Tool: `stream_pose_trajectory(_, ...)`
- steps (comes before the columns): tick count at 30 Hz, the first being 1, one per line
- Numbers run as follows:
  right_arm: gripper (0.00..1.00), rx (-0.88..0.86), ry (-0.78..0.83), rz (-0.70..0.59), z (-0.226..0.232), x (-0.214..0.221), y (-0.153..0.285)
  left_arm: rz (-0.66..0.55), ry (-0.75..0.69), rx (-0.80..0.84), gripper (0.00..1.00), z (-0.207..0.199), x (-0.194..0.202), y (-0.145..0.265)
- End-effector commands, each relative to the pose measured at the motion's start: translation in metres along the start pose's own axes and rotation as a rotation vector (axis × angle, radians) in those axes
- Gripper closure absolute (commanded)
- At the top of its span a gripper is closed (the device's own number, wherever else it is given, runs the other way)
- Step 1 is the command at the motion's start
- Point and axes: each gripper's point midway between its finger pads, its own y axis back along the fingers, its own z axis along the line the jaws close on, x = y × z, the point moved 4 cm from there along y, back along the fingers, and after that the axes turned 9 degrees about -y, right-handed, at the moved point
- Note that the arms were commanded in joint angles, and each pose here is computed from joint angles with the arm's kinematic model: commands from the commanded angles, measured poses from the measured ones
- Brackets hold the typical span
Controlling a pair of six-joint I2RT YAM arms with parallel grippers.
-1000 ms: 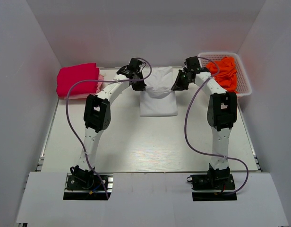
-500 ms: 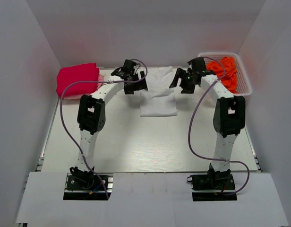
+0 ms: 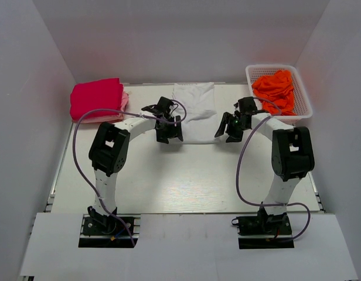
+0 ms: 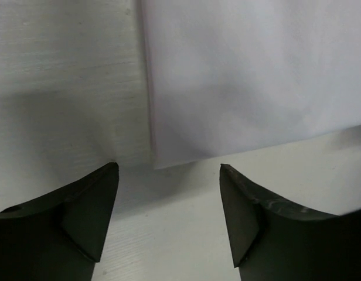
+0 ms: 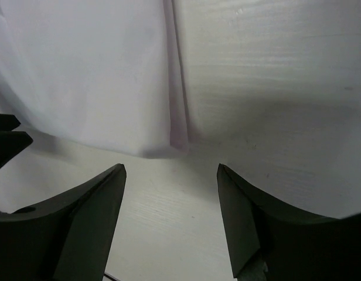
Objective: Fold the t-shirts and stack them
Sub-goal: Grab one side of the 2/3 rectangular tshirt with both arms
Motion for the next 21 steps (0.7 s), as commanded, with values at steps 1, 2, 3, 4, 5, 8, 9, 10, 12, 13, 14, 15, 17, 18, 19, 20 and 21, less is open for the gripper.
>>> stream_pose_trajectory(1,0.31,-0.059,0.024,-0.045,0.007,-0.012,-0.012,-0.04,0.018,-0.01,0.22,0.003,-0.004,0.004)
stream_pose_trajectory(2,0.31,-0.058,0.017,-0.04,0.005,-0.012,-0.017,-0.047,0.018,-0.019,0.25,0.005,-0.004,0.002)
stream_pose_trajectory(3,0.34,-0.057,0.01,-0.035,0.004,-0.013,-0.019,-0.038,0.019,-0.023,0.27,0.007,-0.002,-0.002)
stream_pose_trajectory(4,0.45,-0.066,0.009,-0.016,0.005,-0.011,-0.024,-0.026,0.021,-0.027,0.34,0.008,0.0,-0.006)
stream_pose_trajectory(5,0.47,-0.063,0.003,-0.001,0.003,-0.01,-0.027,-0.026,0.021,-0.027,0.37,0.008,0.0,-0.006)
stream_pose_trajectory(8,0.52,-0.067,-0.011,0.014,-0.001,-0.005,-0.031,-0.011,0.024,-0.034,0.4,0.012,0.006,-0.012)
stream_pose_trajectory(9,0.55,-0.082,-0.005,0.014,0.002,-0.003,-0.031,-0.015,0.022,-0.021,0.43,0.01,0.005,-0.012)
stream_pose_trajectory(10,0.59,-0.083,-0.019,0.03,0.0,0.001,-0.033,-0.005,0.024,-0.025,0.51,0.011,0.008,-0.013)
stream_pose_trajectory(12,0.59,-0.086,-0.029,0.035,-0.002,0.003,-0.035,0.004,0.025,-0.029,0.58,0.013,0.011,-0.017)
stream_pose_trajectory(13,0.62,-0.087,-0.027,0.035,-0.002,0.004,-0.036,0.004,0.025,-0.029,0.62,0.013,0.011,-0.017)
stream_pose_trajectory(14,0.68,-0.089,-0.035,0.037,-0.004,0.005,-0.039,0.004,0.025,-0.029,0.68,0.013,0.011,-0.017)
stream_pose_trajectory(15,0.75,-0.091,-0.038,0.038,-0.004,0.004,-0.04,0.008,0.026,-0.02,0.73,0.012,0.011,-0.017)
stream_pose_trajectory(17,0.99,-0.098,-0.047,0.062,-0.004,0.007,-0.042,0.016,0.027,-0.024,0.87,0.013,0.014,-0.018)
stream_pose_trajectory(18,1.0,-0.095,-0.05,0.067,-0.005,0.009,-0.042,0.016,0.027,-0.024,0.95,0.013,0.014,-0.018)
stream_pose_trajectory(19,1.0,-0.094,-0.05,0.066,-0.004,0.01,-0.039,0.016,0.027,-0.024,1.0,0.014,0.016,-0.015)
stream_pose_trajectory(20,1.0,-0.097,-0.044,0.082,-0.006,0.017,-0.037,0.016,0.027,-0.024,1.0,0.014,0.018,-0.013)
stream_pose_trajectory(21,1.0,-0.116,-0.03,0.058,0.0,0.014,-0.025,0.015,0.026,-0.01,1.0,0.014,0.022,-0.012)
